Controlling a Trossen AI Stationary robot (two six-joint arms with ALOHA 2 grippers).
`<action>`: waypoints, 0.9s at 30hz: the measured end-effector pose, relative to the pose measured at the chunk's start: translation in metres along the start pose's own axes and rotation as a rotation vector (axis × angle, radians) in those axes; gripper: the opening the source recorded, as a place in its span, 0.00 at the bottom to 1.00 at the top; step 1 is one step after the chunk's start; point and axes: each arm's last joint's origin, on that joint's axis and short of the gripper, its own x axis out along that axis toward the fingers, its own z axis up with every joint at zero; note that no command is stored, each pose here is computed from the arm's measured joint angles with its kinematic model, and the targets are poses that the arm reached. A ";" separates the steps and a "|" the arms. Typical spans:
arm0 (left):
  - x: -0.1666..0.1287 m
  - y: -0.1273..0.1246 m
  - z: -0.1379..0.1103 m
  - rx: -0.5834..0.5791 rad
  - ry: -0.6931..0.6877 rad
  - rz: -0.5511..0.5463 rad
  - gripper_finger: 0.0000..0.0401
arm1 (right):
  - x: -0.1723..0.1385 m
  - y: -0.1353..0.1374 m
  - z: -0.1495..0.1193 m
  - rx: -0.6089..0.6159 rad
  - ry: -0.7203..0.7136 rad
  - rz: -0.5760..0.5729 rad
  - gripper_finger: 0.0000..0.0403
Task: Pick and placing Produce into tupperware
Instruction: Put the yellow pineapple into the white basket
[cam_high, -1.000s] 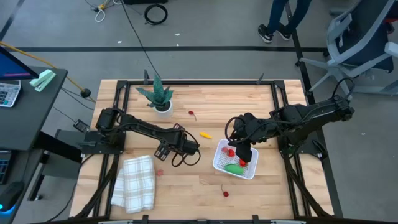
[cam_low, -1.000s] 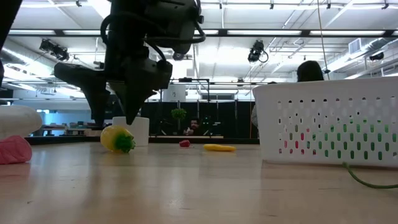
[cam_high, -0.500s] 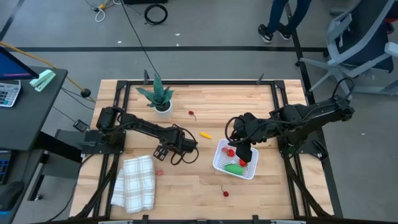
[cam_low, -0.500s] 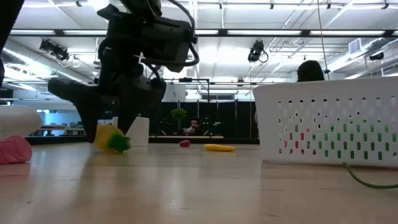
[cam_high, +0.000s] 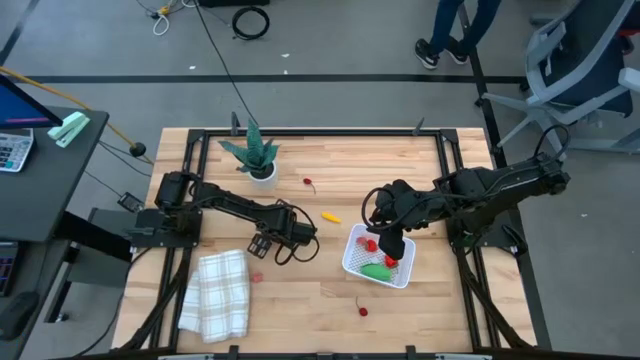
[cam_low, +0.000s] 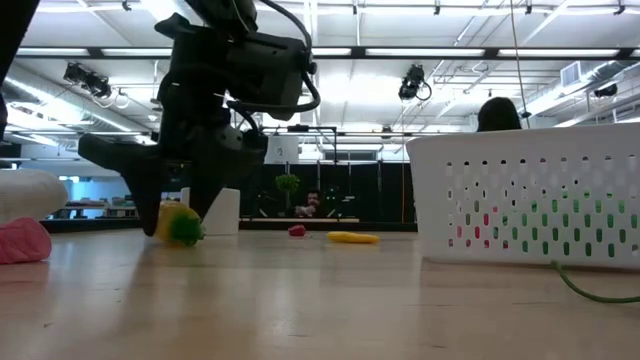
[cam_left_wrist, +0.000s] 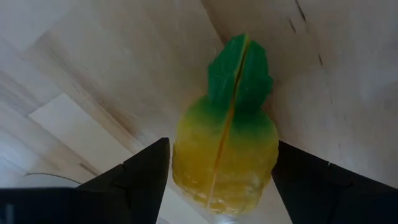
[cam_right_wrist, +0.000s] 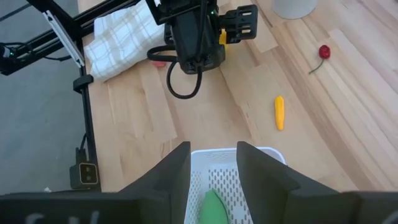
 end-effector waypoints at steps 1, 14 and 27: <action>0.000 0.000 0.000 -0.002 0.000 0.000 0.66 | 0.000 0.000 0.000 0.000 0.000 0.000 0.34; -0.026 0.002 0.014 -0.157 -0.091 0.028 0.43 | 0.000 0.000 0.000 0.000 -0.001 -0.001 0.34; -0.176 0.015 0.053 -0.314 -0.698 0.133 0.44 | -0.008 -0.008 -0.001 0.000 -0.050 -0.123 0.34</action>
